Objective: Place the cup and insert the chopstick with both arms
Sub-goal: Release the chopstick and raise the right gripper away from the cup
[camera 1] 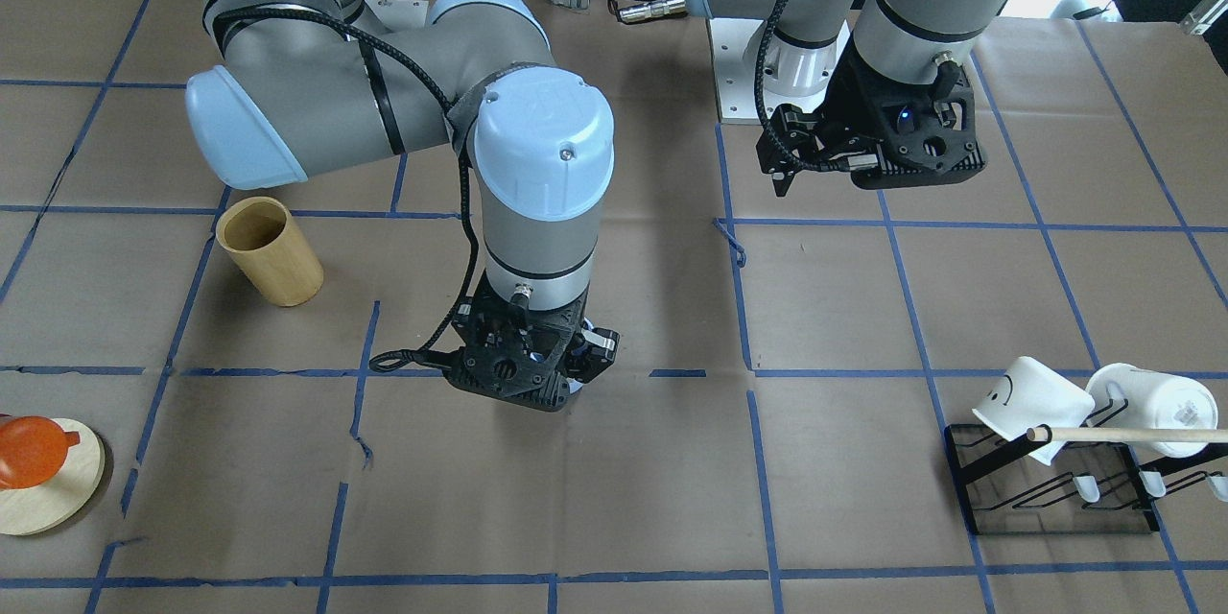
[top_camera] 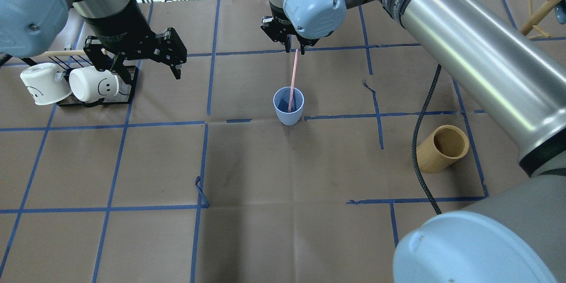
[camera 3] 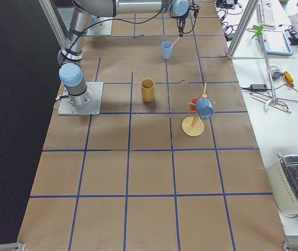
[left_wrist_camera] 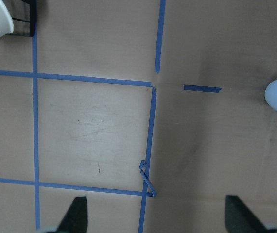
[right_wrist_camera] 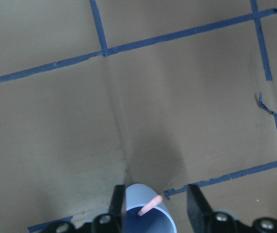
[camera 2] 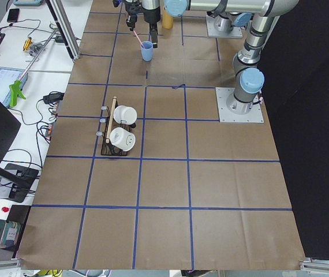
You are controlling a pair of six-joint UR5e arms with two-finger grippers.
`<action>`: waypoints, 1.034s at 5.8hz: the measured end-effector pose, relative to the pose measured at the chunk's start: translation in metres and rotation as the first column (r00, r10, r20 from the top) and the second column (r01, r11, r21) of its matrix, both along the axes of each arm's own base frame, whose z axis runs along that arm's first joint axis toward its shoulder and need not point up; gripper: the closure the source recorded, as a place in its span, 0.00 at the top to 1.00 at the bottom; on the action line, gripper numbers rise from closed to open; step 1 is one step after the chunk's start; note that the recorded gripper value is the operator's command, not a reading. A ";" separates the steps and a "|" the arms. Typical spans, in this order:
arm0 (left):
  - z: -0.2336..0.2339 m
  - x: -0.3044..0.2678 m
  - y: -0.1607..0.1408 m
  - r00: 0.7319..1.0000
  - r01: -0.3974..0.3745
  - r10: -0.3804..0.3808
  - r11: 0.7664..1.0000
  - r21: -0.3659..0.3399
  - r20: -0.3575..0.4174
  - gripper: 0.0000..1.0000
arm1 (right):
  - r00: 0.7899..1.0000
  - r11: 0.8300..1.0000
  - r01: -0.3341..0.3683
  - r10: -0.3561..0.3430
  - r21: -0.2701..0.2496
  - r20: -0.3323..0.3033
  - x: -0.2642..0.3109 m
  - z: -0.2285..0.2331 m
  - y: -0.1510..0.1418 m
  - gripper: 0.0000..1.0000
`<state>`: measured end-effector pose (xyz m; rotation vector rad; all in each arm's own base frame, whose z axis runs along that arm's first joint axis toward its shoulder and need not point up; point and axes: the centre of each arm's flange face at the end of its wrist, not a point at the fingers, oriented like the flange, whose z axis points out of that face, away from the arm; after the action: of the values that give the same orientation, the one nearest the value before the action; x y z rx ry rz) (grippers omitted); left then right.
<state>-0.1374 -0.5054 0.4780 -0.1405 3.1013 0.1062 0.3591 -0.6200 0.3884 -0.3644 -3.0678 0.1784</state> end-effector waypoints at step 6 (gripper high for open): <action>-0.005 0.000 -0.004 1.000 -0.006 0.006 1.000 0.002 0.000 0.98 | 0.988 0.979 -0.153 0.154 0.134 0.000 -0.218 0.108 0.092 1.00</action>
<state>-0.1374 -0.5095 0.4729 -0.1499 3.1007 0.1094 0.1413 -0.5282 0.4965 -0.1197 -3.0754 -0.0208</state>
